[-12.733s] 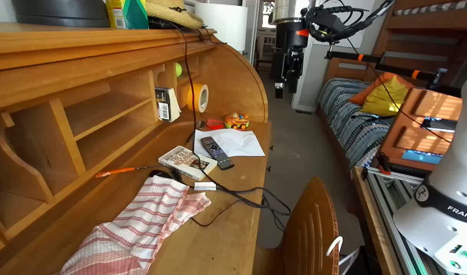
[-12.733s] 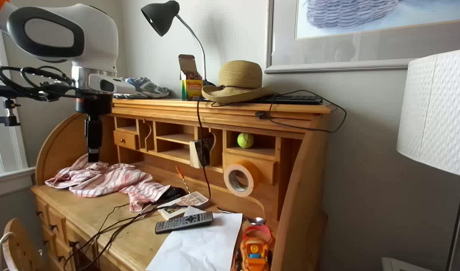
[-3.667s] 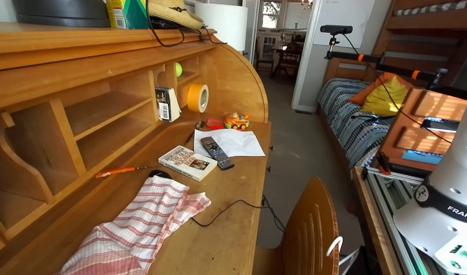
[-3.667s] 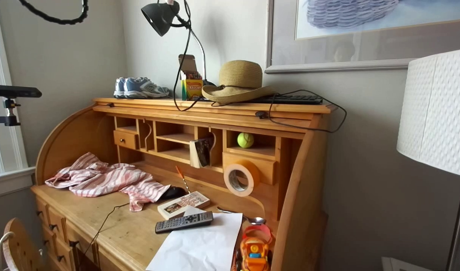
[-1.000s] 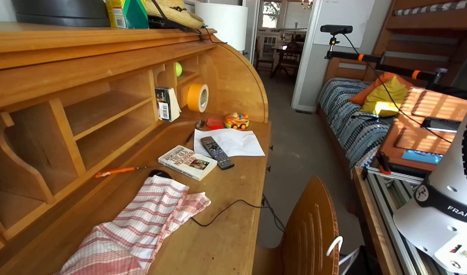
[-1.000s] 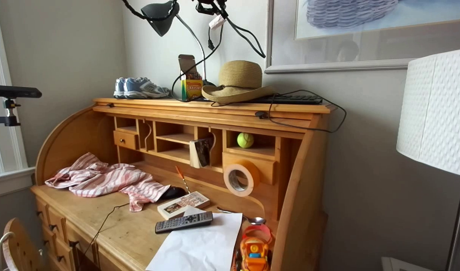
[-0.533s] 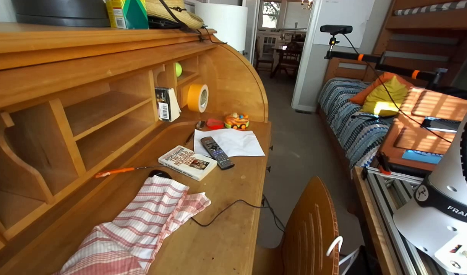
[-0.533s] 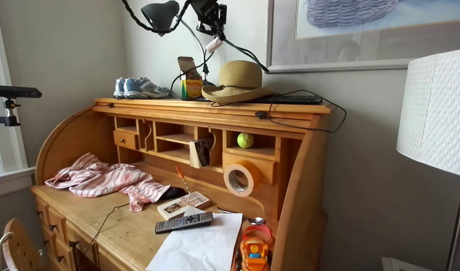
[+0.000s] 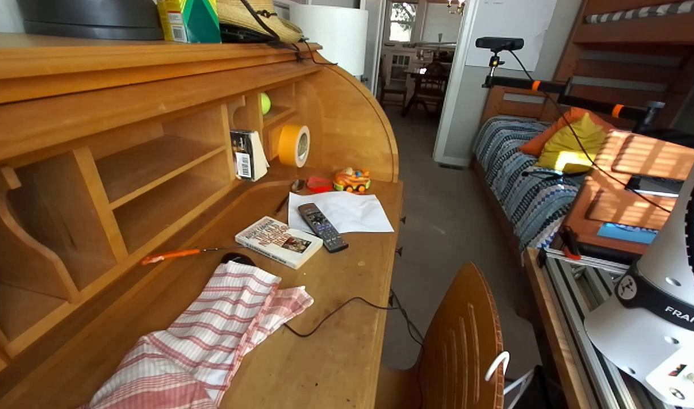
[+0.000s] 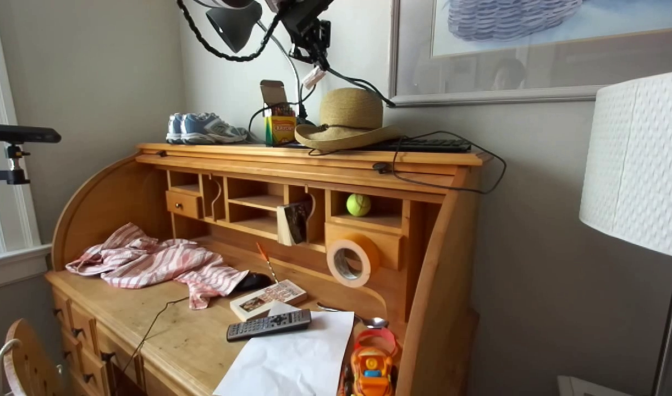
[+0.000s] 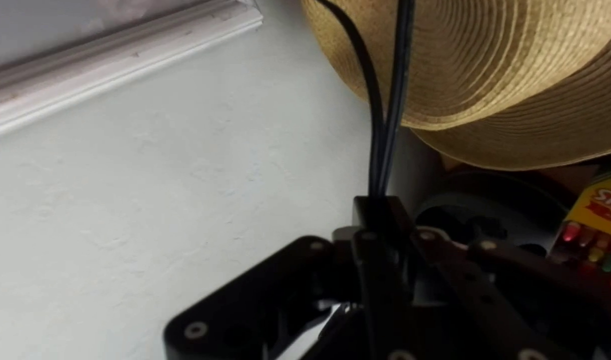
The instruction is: Take the hat off of the shelf and put it on the desk
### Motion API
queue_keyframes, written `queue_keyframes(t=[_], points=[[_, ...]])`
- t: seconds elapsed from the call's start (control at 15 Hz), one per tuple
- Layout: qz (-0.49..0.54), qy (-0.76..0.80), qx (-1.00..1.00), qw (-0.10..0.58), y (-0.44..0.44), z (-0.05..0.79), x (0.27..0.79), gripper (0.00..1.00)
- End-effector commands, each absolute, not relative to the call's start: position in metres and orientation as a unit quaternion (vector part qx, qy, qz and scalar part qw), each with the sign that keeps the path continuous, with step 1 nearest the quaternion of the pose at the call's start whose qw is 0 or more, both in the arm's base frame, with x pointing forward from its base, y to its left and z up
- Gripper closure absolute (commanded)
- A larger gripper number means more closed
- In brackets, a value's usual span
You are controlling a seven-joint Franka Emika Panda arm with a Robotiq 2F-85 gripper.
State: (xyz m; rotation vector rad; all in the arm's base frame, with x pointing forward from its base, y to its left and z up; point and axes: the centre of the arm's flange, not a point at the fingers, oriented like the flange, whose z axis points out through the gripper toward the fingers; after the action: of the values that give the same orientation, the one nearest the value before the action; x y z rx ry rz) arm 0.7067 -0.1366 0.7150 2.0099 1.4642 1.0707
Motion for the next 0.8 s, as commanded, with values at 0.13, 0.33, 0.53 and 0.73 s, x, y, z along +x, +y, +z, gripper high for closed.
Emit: queue_keyframes(t=[0.13,0.33,0.53,0.73], points=[[0.381,0.638,0.653,0.146,-0.127,0.714,0.715,0.98],[0.38,0.675,0.623,0.111,-0.131,0.704,0.72,0.98],[0.378,0.656,0.639,0.135,-0.141,0.693,0.729,0.98],[0.376,0.645,0.648,0.15,-0.146,0.679,0.736,0.98]])
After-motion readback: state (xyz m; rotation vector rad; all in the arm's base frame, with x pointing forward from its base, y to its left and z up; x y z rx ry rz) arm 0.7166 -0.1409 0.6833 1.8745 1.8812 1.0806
